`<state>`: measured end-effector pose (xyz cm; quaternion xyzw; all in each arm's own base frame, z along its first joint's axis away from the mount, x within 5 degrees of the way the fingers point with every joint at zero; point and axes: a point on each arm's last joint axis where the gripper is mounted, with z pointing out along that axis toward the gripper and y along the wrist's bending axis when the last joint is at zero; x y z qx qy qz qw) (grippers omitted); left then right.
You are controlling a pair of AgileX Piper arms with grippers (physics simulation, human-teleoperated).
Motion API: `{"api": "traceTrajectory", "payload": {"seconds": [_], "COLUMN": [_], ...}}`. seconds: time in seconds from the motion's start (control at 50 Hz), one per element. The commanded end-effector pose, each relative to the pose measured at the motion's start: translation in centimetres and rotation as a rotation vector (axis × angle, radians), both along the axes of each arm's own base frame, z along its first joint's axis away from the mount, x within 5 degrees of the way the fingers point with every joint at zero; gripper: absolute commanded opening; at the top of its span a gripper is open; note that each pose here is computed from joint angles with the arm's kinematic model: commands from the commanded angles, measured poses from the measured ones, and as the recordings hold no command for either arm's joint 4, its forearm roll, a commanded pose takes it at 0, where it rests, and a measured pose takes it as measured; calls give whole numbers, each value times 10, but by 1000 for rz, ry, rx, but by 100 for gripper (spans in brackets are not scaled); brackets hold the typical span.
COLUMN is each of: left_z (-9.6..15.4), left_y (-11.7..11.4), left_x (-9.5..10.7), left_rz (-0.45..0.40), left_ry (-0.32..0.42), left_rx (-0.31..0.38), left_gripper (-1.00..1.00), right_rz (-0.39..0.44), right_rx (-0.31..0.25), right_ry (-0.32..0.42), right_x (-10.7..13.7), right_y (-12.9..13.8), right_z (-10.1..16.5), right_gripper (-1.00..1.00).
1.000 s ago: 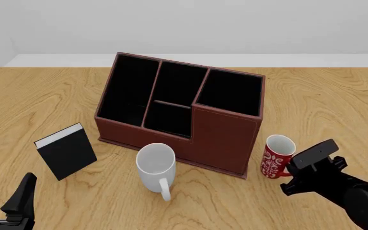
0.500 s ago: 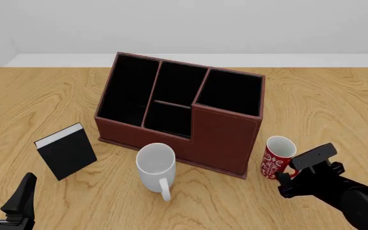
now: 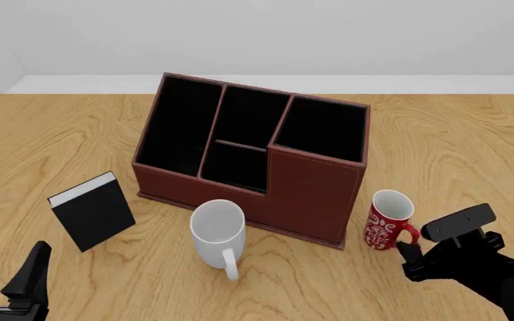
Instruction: Pick up the red mug and place it to the right of the caddy.
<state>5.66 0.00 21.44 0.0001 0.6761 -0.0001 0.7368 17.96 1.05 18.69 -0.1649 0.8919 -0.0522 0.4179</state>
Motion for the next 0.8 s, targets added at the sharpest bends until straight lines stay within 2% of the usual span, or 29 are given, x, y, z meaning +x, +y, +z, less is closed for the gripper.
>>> {"api": "traceTrajectory", "payload": {"seconds": [0.02, 0.14, 0.36, 0.54, 0.72, 0.8], "left_z": [0, 0, 0, 0, 0, 0], "left_y": [0, 0, 0, 0, 0, 0], "left_x": [0, 0, 0, 0, 0, 0], "left_rz": [0, 0, 0, 0, 0, 0], "left_ry": [0, 0, 0, 0, 0, 0], "left_rx": [0, 0, 0, 0, 0, 0], "left_gripper": [100, 100, 100, 100, 100, 100], "right_rz": [-13, -9, -12, -19, -39, -45], "right_rx": [-6, -5, 18, 33, 79, 118], "right_ry": [-26, -59, -155, -211, -293, -345], "right_x": [-23, -42, -96, -135, -174, -193], "right_y": [-4, -5, -6, -8, -10, -11], "right_z": [13, 28, 69, 90, 112, 123], "right_gripper": [100, 100, 100, 100, 100, 100]}}
